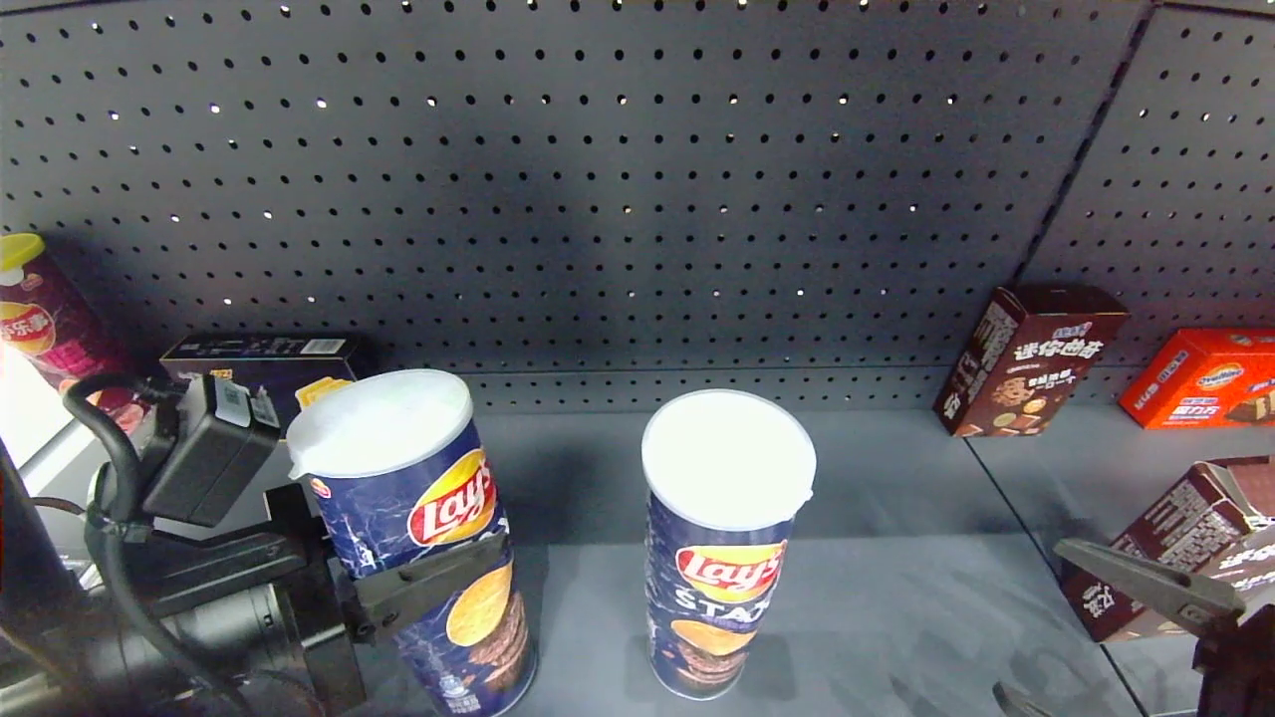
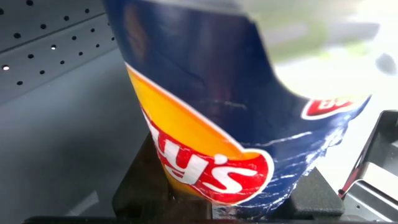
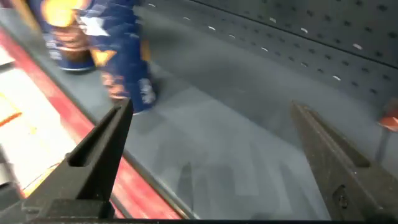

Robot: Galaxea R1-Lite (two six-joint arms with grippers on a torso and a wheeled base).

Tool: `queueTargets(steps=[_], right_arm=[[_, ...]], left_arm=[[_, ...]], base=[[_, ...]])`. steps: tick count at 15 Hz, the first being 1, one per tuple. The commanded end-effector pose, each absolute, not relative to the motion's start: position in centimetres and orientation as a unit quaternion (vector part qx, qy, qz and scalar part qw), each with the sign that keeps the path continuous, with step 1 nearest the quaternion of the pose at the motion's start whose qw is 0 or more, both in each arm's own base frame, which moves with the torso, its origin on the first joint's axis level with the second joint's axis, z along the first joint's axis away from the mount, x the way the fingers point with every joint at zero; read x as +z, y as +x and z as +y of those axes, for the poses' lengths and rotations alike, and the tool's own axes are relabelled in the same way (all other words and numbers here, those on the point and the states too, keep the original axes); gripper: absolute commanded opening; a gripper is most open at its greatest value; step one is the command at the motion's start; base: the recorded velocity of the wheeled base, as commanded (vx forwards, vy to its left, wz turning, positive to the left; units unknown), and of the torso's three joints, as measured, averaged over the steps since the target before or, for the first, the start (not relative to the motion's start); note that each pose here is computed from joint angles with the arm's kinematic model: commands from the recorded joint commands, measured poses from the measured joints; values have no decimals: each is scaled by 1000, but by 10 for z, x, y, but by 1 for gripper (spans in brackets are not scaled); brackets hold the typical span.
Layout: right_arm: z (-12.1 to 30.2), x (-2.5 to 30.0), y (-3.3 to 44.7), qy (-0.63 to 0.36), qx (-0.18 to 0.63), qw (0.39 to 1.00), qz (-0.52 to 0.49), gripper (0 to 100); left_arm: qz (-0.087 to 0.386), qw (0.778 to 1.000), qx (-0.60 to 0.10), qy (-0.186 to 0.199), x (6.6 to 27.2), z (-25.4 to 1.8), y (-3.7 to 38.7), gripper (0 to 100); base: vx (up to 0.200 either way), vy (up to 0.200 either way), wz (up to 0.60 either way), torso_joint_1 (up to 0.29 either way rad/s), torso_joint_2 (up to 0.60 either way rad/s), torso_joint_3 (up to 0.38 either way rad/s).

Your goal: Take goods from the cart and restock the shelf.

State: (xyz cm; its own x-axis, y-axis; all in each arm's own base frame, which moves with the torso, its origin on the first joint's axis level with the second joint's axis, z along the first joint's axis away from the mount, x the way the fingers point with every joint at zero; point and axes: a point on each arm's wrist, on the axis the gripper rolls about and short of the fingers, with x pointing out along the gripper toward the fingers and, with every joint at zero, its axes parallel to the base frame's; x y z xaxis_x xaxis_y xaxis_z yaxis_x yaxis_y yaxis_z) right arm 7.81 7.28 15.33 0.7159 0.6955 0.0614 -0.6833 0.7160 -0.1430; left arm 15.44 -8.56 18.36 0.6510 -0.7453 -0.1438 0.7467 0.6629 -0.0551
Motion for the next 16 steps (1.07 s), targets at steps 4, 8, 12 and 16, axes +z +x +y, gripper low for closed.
queueTargets(steps=[4, 8, 12, 16], right_arm=[[63, 151, 73, -55, 370, 926, -46, 100], [59, 141, 57, -76, 430, 899, -14, 100], [27, 116, 21, -98, 458, 883, 31, 100], [20, 112, 16, -95, 450, 888, 29, 100]], left_arm=[[78, 909, -410, 5, 183, -85, 154, 0], [78, 909, -410, 5, 183, -85, 153, 0], [84, 908, -410, 4, 178, -82, 148, 0], [83, 909, -410, 4, 177, -81, 146, 0]], base=[[0, 0, 0, 0, 0, 0], [0, 0, 0, 0, 0, 0], [0, 0, 0, 0, 0, 0], [0, 0, 0, 0, 0, 0]])
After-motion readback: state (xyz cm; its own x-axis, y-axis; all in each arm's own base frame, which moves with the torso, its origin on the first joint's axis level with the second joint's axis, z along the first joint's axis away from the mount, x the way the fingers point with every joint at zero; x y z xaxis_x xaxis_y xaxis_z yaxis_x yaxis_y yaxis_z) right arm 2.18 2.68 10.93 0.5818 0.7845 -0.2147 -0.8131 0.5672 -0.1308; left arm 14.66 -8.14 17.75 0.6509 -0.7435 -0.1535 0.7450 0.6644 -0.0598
